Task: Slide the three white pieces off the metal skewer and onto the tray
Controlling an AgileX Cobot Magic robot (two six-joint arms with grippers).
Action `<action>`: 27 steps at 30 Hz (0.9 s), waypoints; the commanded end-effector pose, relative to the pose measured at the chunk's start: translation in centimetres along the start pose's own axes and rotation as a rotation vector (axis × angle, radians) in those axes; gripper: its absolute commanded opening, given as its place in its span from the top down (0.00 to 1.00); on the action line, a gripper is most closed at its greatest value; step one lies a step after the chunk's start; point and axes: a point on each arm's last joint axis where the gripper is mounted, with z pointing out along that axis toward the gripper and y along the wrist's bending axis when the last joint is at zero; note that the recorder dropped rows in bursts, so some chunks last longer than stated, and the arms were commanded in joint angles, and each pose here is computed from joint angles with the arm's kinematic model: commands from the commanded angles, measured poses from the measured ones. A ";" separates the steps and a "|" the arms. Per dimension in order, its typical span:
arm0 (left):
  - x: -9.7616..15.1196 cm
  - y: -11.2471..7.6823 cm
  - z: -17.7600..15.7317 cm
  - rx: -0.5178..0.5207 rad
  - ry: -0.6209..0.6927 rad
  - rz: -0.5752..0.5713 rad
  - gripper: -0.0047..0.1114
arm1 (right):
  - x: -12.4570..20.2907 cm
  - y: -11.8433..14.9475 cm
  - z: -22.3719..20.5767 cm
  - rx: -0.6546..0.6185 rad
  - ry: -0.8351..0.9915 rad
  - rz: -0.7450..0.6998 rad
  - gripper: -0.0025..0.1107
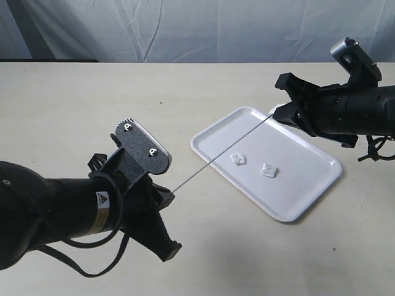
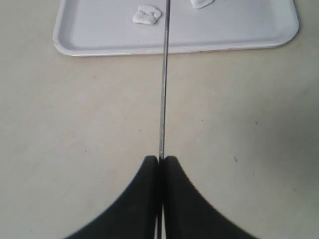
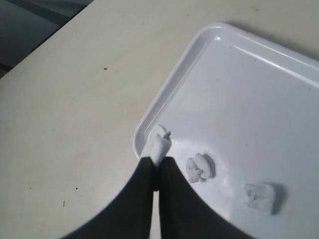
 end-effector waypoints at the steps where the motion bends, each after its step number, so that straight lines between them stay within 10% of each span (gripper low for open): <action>1: 0.9 0.4 -0.4 -0.048 0.018 -0.043 0.96 | -0.5 -0.1 -0.3 0.020 -0.031 -0.004 0.98; 27: 0.2 0.4 -1.6 -0.028 -0.033 -0.081 0.96 | 0.9 -1.3 2.1 -0.002 0.117 -0.047 0.98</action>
